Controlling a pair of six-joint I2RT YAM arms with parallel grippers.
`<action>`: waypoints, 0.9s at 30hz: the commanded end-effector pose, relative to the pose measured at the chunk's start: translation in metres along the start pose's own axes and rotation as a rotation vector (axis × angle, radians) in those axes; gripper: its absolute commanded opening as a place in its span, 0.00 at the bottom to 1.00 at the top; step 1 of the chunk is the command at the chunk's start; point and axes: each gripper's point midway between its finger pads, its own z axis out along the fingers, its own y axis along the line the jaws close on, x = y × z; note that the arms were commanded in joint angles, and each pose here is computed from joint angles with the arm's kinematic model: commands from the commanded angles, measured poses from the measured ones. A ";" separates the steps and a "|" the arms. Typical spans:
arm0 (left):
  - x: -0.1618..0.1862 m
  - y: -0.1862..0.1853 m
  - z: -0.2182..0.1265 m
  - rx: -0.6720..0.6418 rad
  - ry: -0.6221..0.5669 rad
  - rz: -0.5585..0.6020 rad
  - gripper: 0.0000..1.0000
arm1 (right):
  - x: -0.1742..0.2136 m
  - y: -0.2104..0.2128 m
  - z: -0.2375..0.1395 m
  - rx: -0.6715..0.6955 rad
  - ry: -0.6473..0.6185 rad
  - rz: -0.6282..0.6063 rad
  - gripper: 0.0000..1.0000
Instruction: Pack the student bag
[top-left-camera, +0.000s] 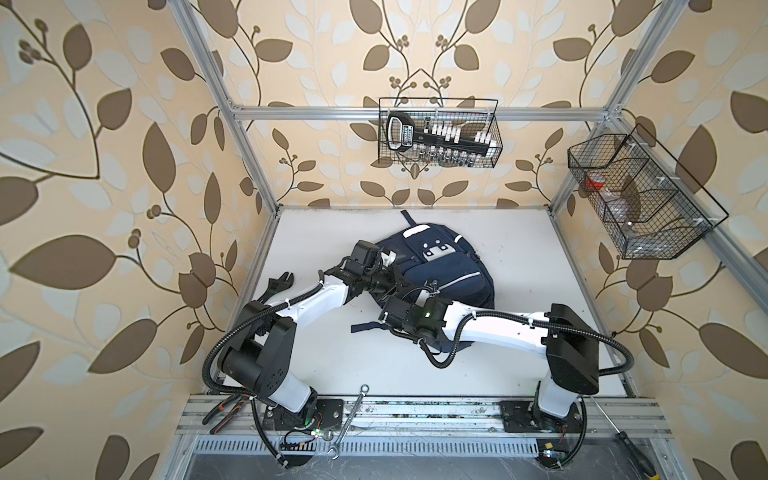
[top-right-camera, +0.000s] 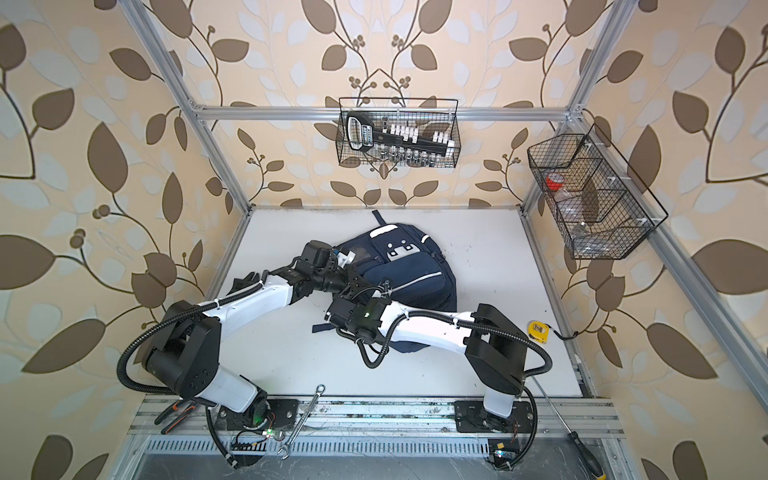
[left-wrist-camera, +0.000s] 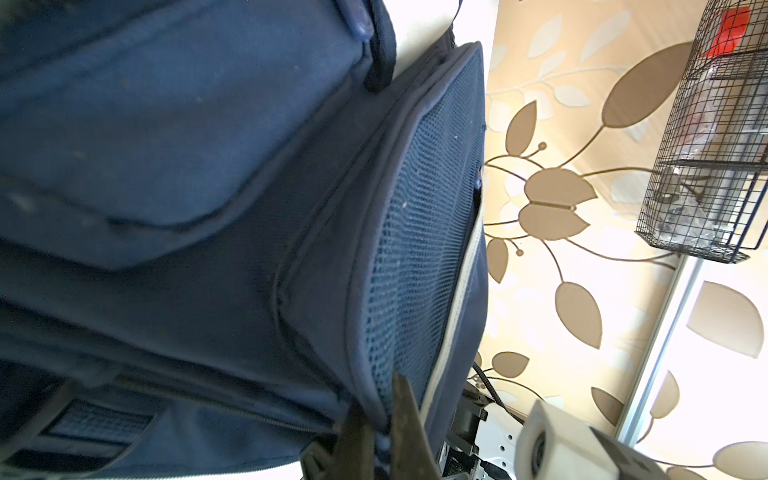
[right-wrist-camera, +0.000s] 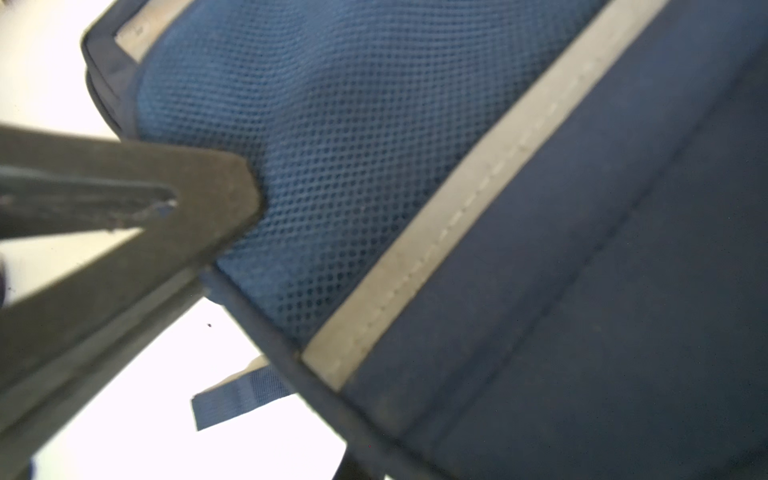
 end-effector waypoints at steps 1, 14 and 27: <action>0.001 -0.035 -0.018 0.085 -0.013 0.107 0.00 | -0.014 -0.021 0.005 0.107 -0.069 -0.055 0.00; -0.008 -0.014 -0.036 -0.082 -0.134 0.118 0.00 | 0.023 -0.045 -0.033 0.074 0.073 -0.278 0.00; -0.019 0.014 -0.056 -0.273 -0.245 0.109 0.00 | 0.003 -0.089 -0.051 -0.017 0.115 -0.345 0.00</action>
